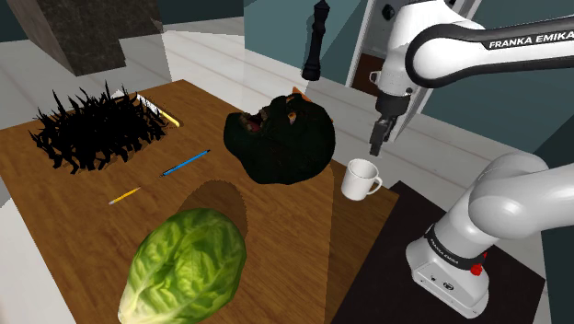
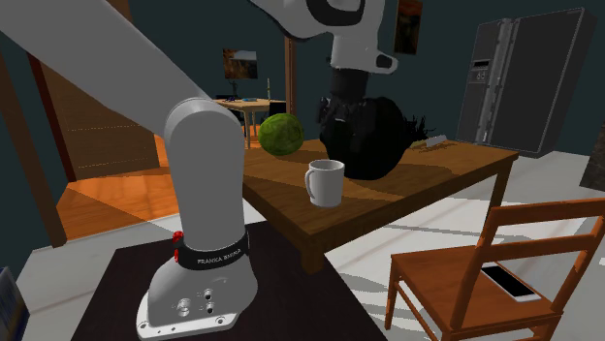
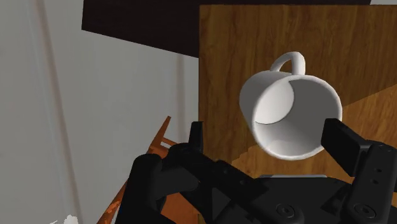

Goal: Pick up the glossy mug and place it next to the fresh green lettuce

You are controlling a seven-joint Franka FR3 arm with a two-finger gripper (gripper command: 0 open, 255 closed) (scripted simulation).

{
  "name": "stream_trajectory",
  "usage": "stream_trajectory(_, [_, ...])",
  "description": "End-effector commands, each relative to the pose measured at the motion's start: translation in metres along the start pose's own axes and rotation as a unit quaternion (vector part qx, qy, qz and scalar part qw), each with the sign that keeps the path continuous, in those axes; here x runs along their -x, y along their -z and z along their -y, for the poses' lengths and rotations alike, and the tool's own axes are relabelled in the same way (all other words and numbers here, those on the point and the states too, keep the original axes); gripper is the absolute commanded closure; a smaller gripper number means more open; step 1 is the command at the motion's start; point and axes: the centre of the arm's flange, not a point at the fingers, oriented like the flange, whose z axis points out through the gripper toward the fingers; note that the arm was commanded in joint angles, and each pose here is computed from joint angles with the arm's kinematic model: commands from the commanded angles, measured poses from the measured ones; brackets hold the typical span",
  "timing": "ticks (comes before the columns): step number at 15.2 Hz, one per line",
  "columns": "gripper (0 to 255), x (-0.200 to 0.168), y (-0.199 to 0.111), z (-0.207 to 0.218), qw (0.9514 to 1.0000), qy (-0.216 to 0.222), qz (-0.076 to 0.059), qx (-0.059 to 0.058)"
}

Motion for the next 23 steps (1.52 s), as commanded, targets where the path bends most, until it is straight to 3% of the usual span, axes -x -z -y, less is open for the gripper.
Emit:
stream_trajectory(1, [0,-0.008,-0.025,-0.001,0.9999,0.008,-0.006,-0.006])
stream_trajectory(3, [0,-0.014,-0.046,0.002,0.9998,0.015,-0.009,-0.012])
stream_trajectory(10, [0,-0.015,-0.083,0.003,0.9998,0.015,-0.009,-0.012])
stream_trajectory(18, [0,-0.015,-0.086,0.003,0.9998,0.015,-0.009,-0.012])
stream_trajectory(19, [255,-0.015,-0.086,0.003,0.9998,0.015,-0.009,-0.012])
stream_trajectory(23, [255,-0.015,-0.086,0.003,0.9998,0.015,-0.009,-0.012])
